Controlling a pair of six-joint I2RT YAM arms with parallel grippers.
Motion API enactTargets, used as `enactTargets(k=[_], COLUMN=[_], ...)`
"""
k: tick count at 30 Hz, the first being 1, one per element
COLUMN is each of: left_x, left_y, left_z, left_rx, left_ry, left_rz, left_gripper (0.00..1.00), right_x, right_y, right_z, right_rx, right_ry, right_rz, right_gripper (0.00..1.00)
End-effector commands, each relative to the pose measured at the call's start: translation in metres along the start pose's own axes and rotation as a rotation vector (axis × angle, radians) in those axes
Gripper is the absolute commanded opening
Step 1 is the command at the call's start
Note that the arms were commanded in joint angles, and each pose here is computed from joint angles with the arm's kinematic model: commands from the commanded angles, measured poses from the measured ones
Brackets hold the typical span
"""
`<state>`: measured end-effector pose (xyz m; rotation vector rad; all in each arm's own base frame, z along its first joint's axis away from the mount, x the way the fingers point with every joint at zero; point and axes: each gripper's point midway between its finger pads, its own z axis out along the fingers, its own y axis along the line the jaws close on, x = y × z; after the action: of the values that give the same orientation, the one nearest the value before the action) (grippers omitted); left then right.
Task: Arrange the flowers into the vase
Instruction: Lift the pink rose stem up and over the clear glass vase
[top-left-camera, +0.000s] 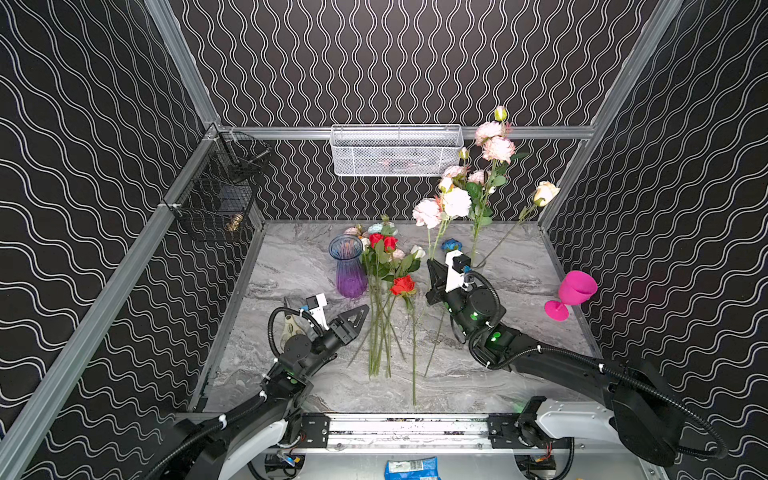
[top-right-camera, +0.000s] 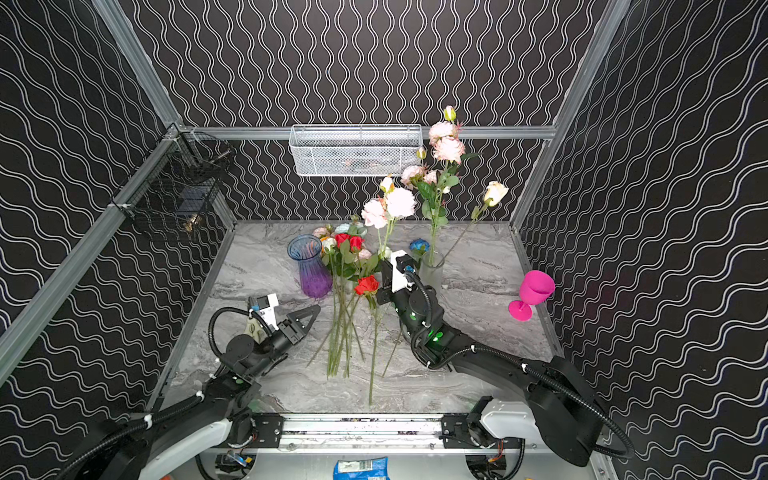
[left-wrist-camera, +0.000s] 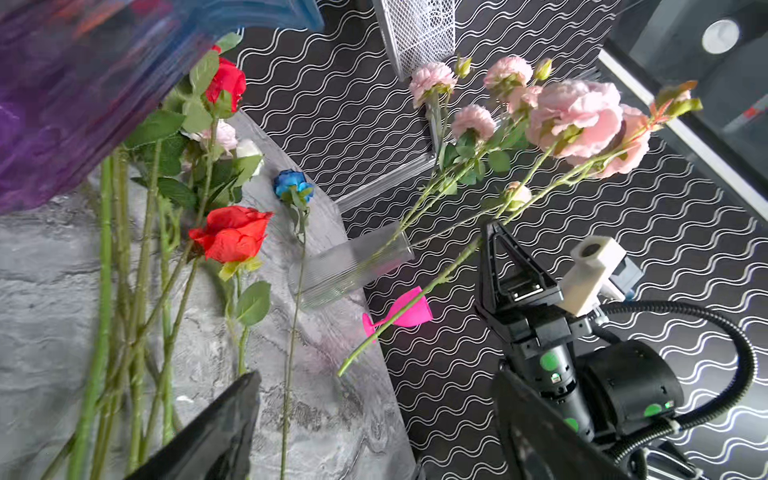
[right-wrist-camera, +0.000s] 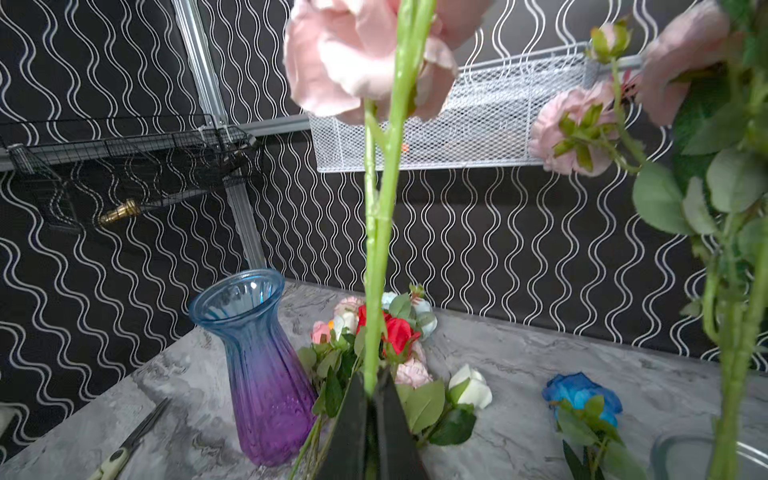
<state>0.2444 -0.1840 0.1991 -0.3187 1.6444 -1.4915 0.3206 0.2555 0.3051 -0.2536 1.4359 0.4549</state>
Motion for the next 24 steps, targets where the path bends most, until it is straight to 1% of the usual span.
enactTargets(k=[1,3,6,9,12,14,17,19,21,24], left_x=[-0.009,-0.009,-0.014,-0.016,-0.017,-0.02,-0.023,-0.028,-0.033,-0.036], left_y=[-0.032,-0.033,-0.033,-0.03,-0.035,-0.044,-0.046,-0.044,-0.044,-0.039], left_z=[0.001,0.001,-0.004,-0.004,-0.001,0.001,0.003,-0.001,-0.008,-0.016], left_rx=[0.139,0.15,0.166,0.142,0.129,0.114,0.009,-0.059,-0.091,-0.109], left_ry=[-0.024,-0.028,-0.07,-0.078,-0.066,-0.051,-0.016,-0.022,-0.045,-0.073], left_rz=[-0.008,-0.015,-0.013,-0.017,0.017,0.062,0.15,0.193,0.208,0.198], left_gripper=[0.91,0.91,0.91,0.91,0.9,0.9,0.91,0.93,0.96,0.97], right_x=[-0.038,-0.048,-0.067,-0.088,-0.11,-0.124,-0.145,-0.159,-0.171,-0.181], right_y=[-0.008,-0.012,-0.021,-0.025,-0.034,-0.042,-0.055,-0.063,-0.071,-0.089], right_z=[-0.004,-0.007,-0.014,-0.019,-0.017,-0.012,-0.004,0.001,0.004,0.011], right_rx=[0.05,0.076,0.126,0.157,0.191,0.221,0.245,0.263,0.28,0.327], right_ry=[-0.146,-0.179,-0.245,-0.295,-0.33,-0.337,-0.354,-0.364,-0.368,-0.346], right_rz=[-0.025,-0.04,-0.072,-0.107,-0.131,-0.14,-0.145,-0.159,-0.176,-0.199], right_gripper=[0.0,0.0,0.0,0.0,0.0,0.0,0.0,0.0,0.0,0.0])
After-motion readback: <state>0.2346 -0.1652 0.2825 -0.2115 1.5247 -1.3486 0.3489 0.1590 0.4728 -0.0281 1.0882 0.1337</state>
